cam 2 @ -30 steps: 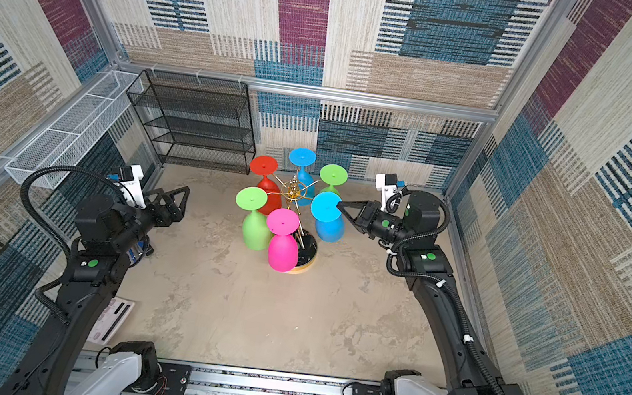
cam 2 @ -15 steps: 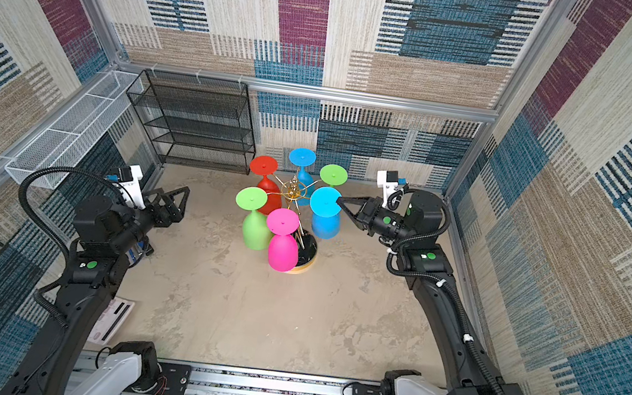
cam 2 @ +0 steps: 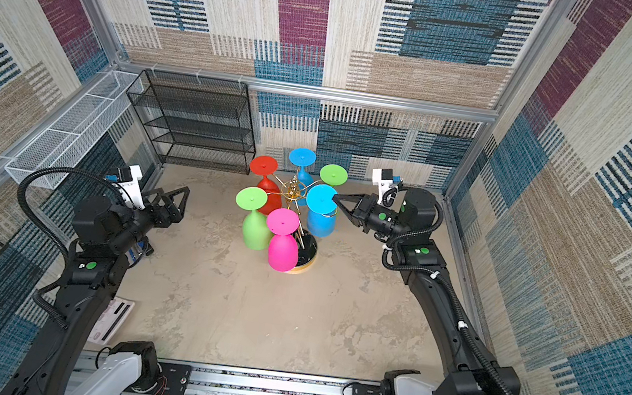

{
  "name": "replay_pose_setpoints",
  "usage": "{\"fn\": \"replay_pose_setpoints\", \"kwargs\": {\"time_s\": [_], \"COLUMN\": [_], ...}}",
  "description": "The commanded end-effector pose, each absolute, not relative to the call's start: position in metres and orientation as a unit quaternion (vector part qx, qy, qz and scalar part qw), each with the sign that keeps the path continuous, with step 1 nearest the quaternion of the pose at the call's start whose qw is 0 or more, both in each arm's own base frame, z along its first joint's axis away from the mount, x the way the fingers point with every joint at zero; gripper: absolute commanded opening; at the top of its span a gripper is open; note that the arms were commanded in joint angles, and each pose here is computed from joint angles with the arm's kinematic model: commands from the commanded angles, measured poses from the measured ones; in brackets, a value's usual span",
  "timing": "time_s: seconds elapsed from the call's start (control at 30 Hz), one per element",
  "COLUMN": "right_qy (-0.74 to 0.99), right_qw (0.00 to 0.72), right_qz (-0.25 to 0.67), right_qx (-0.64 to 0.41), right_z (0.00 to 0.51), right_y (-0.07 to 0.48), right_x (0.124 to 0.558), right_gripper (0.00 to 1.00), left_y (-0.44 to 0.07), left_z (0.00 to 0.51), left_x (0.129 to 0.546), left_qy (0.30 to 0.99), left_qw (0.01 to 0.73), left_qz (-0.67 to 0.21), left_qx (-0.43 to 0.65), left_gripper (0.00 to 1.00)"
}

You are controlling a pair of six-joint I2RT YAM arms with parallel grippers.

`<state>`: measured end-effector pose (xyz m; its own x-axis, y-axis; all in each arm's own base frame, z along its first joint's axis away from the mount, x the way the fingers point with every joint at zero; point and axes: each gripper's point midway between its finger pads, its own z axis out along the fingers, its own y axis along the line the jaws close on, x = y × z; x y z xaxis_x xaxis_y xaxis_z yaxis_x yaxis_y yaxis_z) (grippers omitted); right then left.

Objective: Take the wine glass off the wine glass rack
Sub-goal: 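Close the right gripper on the blue glass stem and lift it off the rack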

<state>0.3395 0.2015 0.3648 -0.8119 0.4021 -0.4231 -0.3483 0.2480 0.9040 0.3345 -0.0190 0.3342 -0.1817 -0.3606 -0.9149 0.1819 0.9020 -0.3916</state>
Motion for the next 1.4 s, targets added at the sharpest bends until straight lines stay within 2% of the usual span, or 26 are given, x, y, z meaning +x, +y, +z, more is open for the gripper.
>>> {"fn": "replay_pose_setpoints", "kwargs": {"time_s": [0.0,0.4,0.83,1.2,1.37], "right_qy": [0.713,0.72,0.735,0.747,0.746], "right_qw": [0.325,0.312,0.308,0.346,0.372], "right_qz": [0.621,0.619,0.604,0.567,0.547], "right_qx": [0.002,-0.014,-0.002,0.037,0.074], "right_z": [0.38,0.374,0.358,0.35,0.346], "right_y": [0.205,0.222,0.216,0.192,0.162], "right_x": [0.342,0.343,0.318,0.3,0.293], "right_gripper": [0.0,0.0,0.0,0.0,0.0], "left_y": [-0.019,-0.018,-0.018,-0.017,-0.018], "left_z": [0.337,0.337,0.335,0.337,0.355], "left_x": [0.334,0.334,0.335,0.335,0.336], "left_qy": [0.734,0.735,0.734,0.732,0.718], "left_qw": [0.641,0.641,0.64,0.641,0.649], "left_qz": [-0.213,-0.213,-0.217,-0.219,-0.238], "left_qx": [-0.061,-0.062,-0.065,-0.071,-0.079], "left_gripper": [0.91,0.91,0.91,0.91,0.88]}}
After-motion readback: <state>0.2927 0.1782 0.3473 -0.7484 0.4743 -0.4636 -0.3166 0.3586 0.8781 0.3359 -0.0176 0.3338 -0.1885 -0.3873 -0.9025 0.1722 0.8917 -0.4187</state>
